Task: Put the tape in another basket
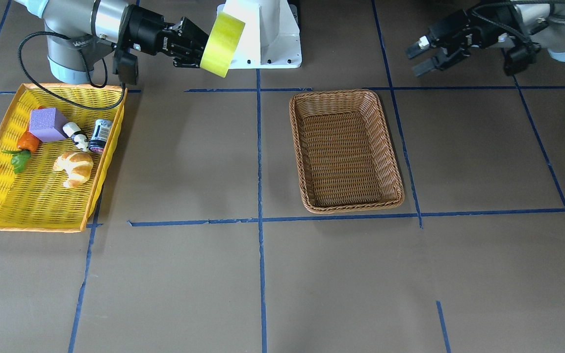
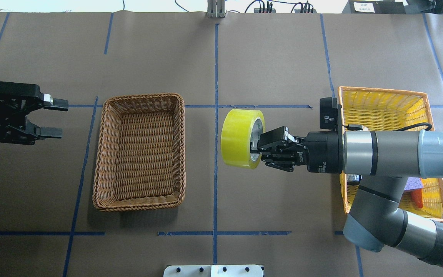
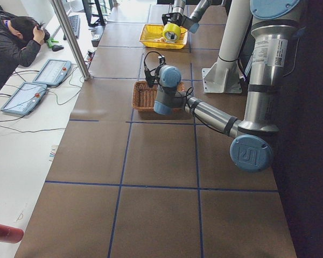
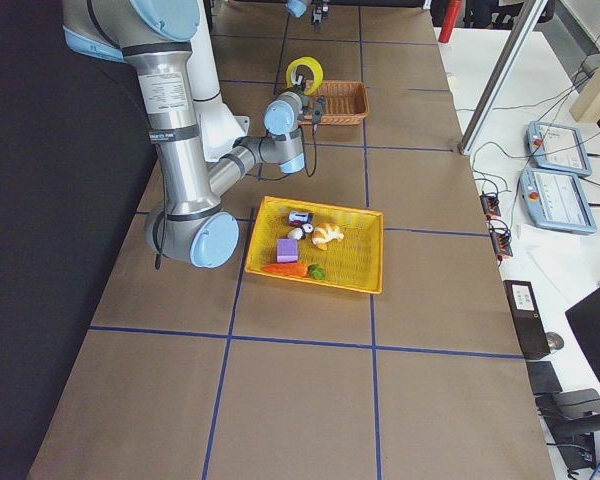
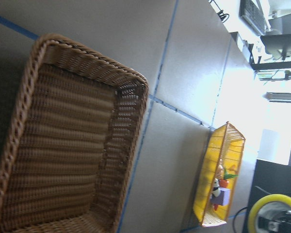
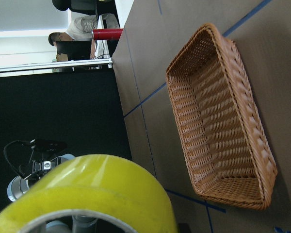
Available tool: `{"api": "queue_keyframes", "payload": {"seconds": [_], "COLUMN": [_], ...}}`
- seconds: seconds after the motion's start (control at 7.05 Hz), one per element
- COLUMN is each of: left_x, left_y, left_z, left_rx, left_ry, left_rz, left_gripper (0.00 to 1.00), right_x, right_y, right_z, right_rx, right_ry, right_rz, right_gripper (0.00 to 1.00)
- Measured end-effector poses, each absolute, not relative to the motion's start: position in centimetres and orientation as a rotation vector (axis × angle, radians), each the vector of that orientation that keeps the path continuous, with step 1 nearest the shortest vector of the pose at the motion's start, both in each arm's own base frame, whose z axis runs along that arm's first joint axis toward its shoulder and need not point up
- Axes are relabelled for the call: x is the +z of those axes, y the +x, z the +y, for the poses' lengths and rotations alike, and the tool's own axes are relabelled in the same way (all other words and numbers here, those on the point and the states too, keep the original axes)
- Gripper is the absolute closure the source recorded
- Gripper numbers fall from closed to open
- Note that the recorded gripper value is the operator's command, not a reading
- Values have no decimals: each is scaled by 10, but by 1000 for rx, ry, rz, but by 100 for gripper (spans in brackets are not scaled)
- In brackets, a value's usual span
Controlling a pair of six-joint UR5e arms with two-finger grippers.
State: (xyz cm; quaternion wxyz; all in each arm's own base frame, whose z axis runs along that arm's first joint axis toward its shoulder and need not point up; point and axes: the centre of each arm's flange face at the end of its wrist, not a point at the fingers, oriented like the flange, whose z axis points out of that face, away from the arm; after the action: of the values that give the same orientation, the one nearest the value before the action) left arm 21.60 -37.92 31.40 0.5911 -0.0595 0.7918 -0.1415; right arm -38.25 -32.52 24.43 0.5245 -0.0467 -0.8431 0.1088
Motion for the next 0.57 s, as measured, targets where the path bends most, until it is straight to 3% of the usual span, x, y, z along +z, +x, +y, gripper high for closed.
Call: {"api": "queue_keyframes", "payload": {"seconds": [0.57], "left_x": [235], "left_y": [289], "left_z": [-349], "left_rx": [-242], "left_ry": [-284], "left_rz": [2066], "left_gripper": [0], "right_x": [209], "right_y": [-409], "right_z": [-286], "right_rx": [141], "right_ry": [-192], "right_rz": [-2126], "right_gripper": [99]}}
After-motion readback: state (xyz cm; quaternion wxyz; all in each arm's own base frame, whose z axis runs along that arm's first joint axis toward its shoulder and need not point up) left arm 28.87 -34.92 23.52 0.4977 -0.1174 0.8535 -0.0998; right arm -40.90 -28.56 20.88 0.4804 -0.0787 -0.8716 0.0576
